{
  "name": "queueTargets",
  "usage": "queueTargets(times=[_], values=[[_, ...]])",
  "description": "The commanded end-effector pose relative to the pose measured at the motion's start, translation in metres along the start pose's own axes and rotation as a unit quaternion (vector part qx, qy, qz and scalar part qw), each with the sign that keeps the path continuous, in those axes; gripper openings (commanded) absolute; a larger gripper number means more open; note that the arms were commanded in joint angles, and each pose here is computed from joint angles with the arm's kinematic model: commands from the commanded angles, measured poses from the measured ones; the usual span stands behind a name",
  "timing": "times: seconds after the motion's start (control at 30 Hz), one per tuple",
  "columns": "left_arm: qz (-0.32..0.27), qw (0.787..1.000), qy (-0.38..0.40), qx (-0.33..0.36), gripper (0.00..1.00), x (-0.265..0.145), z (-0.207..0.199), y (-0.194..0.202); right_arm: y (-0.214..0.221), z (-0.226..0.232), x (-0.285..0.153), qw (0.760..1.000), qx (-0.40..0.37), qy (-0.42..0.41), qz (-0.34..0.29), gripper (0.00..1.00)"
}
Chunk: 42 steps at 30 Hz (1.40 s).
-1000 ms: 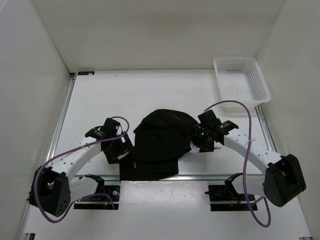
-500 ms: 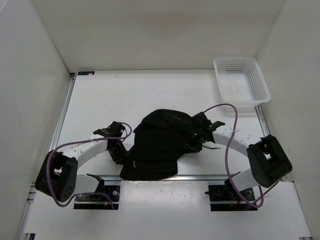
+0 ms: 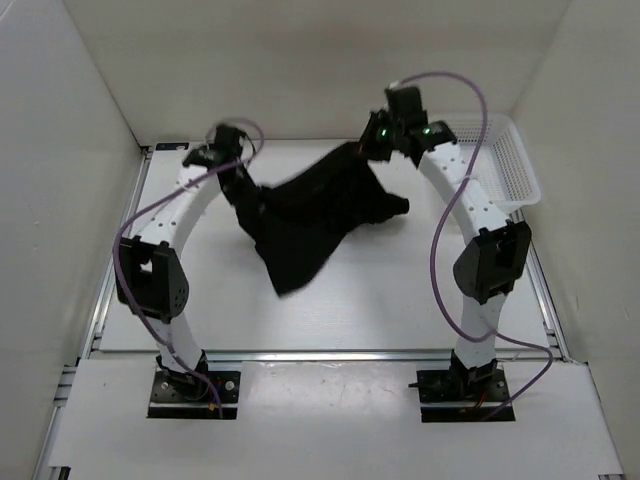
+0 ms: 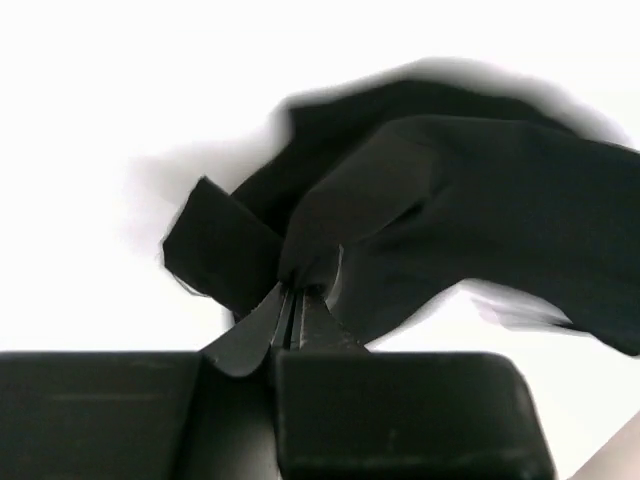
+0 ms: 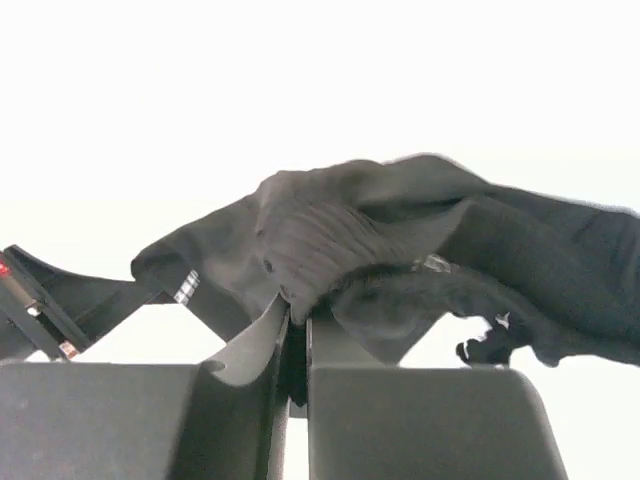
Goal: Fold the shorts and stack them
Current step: Flatten the shorts out
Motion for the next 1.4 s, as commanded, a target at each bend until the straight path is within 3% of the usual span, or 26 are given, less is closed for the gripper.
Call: queueTargets(times=[0.0, 0.03, 0.07, 0.2, 0.23, 0.27, 0.3, 0.33, 0.37, 0.43, 0.47, 0.5, 0.53, 0.57, 0.6, 0.63, 0.67, 0.73, 0.93, 1.03, 1.1, 1.37], values=[[-0.114, 0.993, 0.017, 0.017, 0.1, -0.064, -0.031, -0.073, -0.085, 0.014, -0.06, 0.99, -0.047, -0.062, -0.119, 0.0], [-0.112, 0.993, 0.019, 0.017, 0.1, -0.079, -0.035, -0.081, -0.095, 0.021, -0.072, 0.986, -0.056, -0.097, -0.128, 0.0], [-0.166, 0.984, 0.069, 0.012, 0.1, -0.121, -0.051, -0.103, -0.103, 0.024, -0.083, 0.983, -0.055, -0.109, -0.14, 0.0], [-0.205, 0.968, 0.142, 0.022, 0.1, -0.172, -0.061, -0.105, -0.107, 0.04, -0.135, 0.965, -0.107, -0.148, -0.191, 0.0], [-0.209, 0.967, 0.146, 0.022, 0.1, -0.177, -0.057, -0.102, -0.096, 0.03, -0.125, 0.969, -0.118, -0.134, -0.169, 0.0], [-0.21, 0.964, 0.162, 0.027, 0.1, -0.181, -0.058, -0.095, -0.086, 0.037, -0.144, 0.965, -0.133, -0.141, -0.178, 0.0], [-0.182, 0.973, 0.139, 0.035, 0.1, -0.159, -0.051, -0.081, -0.078, 0.032, -0.145, 0.966, -0.139, -0.136, -0.171, 0.0], [-0.189, 0.969, 0.156, 0.031, 0.1, -0.174, -0.04, -0.071, -0.052, 0.018, -0.122, 0.978, -0.13, -0.112, -0.122, 0.0], [-0.177, 0.971, 0.158, 0.038, 0.1, -0.169, -0.035, -0.059, -0.036, 0.024, -0.139, 0.972, -0.159, -0.111, -0.134, 0.0], [-0.119, 0.982, 0.138, 0.04, 0.1, -0.132, -0.019, -0.025, 0.0, 0.011, -0.132, 0.978, -0.159, -0.077, -0.109, 0.0], [-0.113, 0.982, 0.149, 0.04, 0.2, -0.138, -0.007, -0.009, 0.046, -0.006, -0.124, 0.983, -0.161, -0.055, -0.066, 0.0], [-0.062, 0.99, 0.117, 0.048, 0.32, -0.106, 0.01, 0.021, 0.066, -0.02, -0.12, 0.987, -0.15, -0.006, -0.063, 0.02], [-0.055, 0.99, 0.123, 0.048, 0.5, -0.105, 0.02, 0.035, 0.087, -0.028, -0.133, 0.987, -0.144, 0.008, -0.075, 0.39], [-0.037, 0.992, 0.108, 0.045, 0.88, -0.096, 0.031, 0.048, 0.133, -0.058, -0.114, 0.99, -0.127, 0.051, -0.015, 0.51], [-0.023, 0.994, 0.094, 0.043, 0.98, -0.087, 0.041, 0.059, 0.154, -0.071, -0.113, 0.992, -0.098, 0.075, -0.006, 0.63], [0.001, 0.997, 0.071, 0.041, 1.0, -0.071, 0.056, 0.072, 0.168, -0.082, -0.123, 0.991, -0.083, 0.1, -0.025, 0.75], [-0.006, 0.997, 0.066, 0.04, 1.0, -0.071, 0.062, 0.075, 0.196, -0.102, -0.118, 0.989, -0.06, 0.132, 0.006, 0.79], [-0.019, 0.998, 0.053, 0.034, 1.0, -0.069, 0.069, 0.071, 0.212, -0.112, -0.132, 0.987, -0.016, 0.16, 0.001, 0.79], [-0.028, 1.0, -0.008, 0.009, 0.83, -0.056, 0.081, 0.051, 0.209, -0.108, -0.136, 0.987, 0.053, 0.151, 0.012, 0.67], [0.0, 0.998, -0.062, -0.022, 0.86, -0.028, 0.102, 0.05, 0.213, -0.099, -0.121, 0.988, 0.096, 0.101, 0.064, 0.73], [0.022, 0.995, -0.091, -0.04, 0.89, -0.009, 0.114, 0.049, 0.226, -0.097, -0.11, 0.983, 0.14, 0.058, 0.102, 0.85], [0.083, 0.983, -0.102, -0.125, 0.91, 0.036, 0.149, 0.045, 0.232, -0.101, -0.073, 0.974, 0.194, 0.022, 0.112, 0.85]])
Point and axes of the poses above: each gripper's point midway between its finger pads, its own x axis out along the fingers, its own z axis along the line the jaws close on, y = z × x, the point moved 10 cm from there along -x, back along the fingers, and after that the axes turned 7 degrees about -x, right-handed, at the moved point
